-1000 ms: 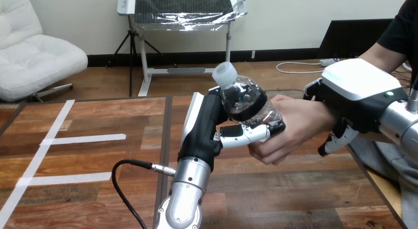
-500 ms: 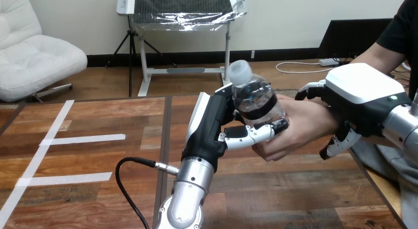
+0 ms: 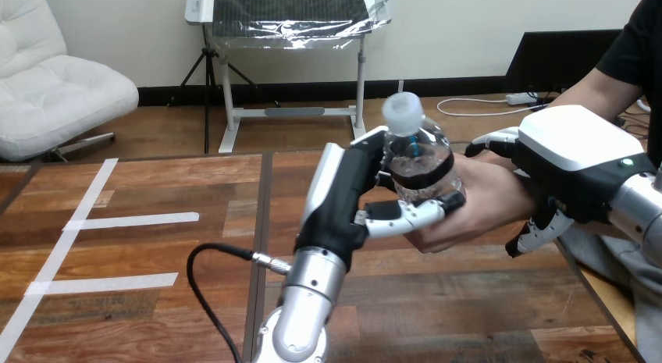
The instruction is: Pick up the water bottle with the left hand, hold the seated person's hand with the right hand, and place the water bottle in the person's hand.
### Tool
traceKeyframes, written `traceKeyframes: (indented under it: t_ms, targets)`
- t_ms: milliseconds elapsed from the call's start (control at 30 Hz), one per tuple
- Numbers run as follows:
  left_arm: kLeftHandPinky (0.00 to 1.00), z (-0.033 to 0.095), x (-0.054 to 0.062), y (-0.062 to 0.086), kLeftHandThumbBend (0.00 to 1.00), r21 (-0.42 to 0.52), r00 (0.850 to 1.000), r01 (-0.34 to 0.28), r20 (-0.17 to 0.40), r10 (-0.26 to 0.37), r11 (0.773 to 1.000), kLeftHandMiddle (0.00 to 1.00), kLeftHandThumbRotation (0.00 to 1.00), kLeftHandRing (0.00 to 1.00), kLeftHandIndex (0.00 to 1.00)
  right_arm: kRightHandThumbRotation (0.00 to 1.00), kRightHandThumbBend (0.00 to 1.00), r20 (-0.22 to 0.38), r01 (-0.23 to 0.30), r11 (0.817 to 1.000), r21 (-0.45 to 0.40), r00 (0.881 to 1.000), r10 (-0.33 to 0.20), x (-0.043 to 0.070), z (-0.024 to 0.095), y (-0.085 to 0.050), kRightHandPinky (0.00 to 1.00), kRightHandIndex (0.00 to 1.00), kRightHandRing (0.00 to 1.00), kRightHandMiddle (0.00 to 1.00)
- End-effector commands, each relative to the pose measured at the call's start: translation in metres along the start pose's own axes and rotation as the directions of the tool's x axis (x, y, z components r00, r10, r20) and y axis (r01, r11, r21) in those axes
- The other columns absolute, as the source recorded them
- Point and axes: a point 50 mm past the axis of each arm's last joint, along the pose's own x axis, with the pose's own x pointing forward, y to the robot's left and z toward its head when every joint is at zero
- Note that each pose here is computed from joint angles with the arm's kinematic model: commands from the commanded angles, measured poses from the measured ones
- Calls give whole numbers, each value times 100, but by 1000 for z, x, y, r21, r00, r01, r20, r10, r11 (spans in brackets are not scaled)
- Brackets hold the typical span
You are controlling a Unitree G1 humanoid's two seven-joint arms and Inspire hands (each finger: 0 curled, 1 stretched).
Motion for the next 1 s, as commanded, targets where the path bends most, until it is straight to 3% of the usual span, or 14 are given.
traceKeyframes:
  t_ms: [0,233,367,733,967]
  targets:
    - [79,33,11,-8,78,-7,993,9,118,-8,1000,86,34,85,88,0,89,16,142,990,-3,990,-142,-6,3,-25,80,88,92,94]
    - [93,33,9,-6,85,-8,992,9,127,-8,1000,97,42,97,98,0,89,20,149,989,18,989,-150,-11,7,-26,85,90,94,96]
    - [97,31,7,-5,88,-18,993,11,115,-9,1000,99,45,99,99,0,89,23,156,987,37,987,-157,-15,9,-27,87,90,95,96]
    - [100,28,-2,0,91,-46,993,18,114,-13,999,100,50,100,100,0,86,30,177,978,108,983,-181,-27,19,-30,90,90,97,97]
    - [100,26,-11,3,92,-100,992,-5,126,17,995,100,52,100,100,0,84,58,235,954,188,967,-250,-37,28,-30,89,88,95,95]
